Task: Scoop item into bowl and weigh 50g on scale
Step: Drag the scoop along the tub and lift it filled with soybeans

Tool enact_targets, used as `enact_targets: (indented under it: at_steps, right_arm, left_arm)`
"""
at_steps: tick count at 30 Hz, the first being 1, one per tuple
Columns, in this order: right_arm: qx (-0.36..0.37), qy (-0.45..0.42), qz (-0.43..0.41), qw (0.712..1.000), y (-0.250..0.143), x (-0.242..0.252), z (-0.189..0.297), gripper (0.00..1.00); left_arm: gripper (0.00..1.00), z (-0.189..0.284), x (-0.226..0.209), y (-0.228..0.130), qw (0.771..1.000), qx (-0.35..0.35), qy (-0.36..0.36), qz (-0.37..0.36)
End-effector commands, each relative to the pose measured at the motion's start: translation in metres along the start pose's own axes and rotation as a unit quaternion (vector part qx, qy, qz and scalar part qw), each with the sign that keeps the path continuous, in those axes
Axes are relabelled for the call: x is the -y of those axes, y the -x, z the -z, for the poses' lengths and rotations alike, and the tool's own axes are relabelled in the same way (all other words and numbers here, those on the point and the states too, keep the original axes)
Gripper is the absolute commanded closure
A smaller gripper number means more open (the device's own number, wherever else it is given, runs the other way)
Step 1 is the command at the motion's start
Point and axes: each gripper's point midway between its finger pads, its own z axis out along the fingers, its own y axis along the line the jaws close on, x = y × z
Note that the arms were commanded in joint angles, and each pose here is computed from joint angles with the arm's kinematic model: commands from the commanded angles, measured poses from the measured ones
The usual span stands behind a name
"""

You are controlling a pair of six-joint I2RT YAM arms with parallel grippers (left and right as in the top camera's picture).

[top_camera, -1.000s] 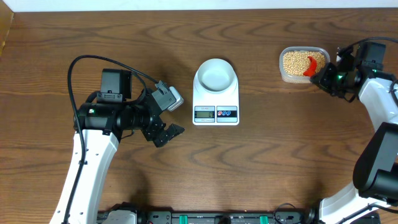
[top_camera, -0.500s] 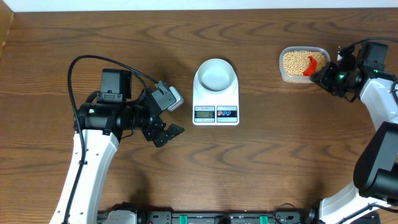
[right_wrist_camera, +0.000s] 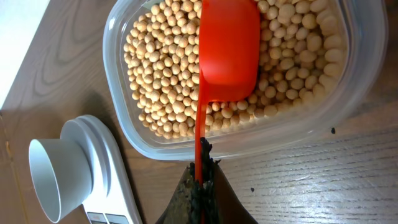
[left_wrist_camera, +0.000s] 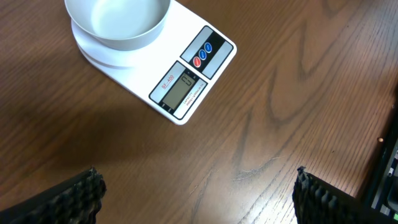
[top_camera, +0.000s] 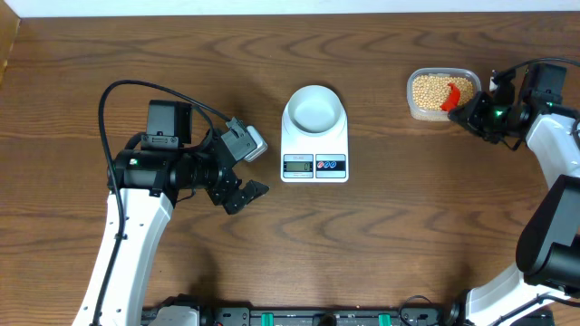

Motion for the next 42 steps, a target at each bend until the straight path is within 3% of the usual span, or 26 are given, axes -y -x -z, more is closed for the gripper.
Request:
enact_targets:
  at_steps: [1,6,14,42]
  right_arm:
    - [-0.002,0.02,-0.001,1.0,0.001,-0.006,-0.004,0.99]
    - [0.011,0.025,0.006,1.0,0.009,-0.009,-0.004,0.99]
    - [-0.03,0.086,-0.013,0.996,-0.009,-0.028,-0.001,0.99]
    - [-0.001,0.019,-0.016,1.0,0.002,-0.004,-0.003,0.99]
  left_arm:
    - [0.01,0.008,-0.001,0.008,1.0,0.011,0.008,-0.015]
    - [0.01,0.008,-0.001,0.008,1.0,0.011,0.008,-0.015]
    - [0.01,0.008,-0.001,0.008,1.0,0.011,0.008,-0.015]
    - [0.02,0.008,-0.001,0.008,1.0,0.011,0.008,-0.015]
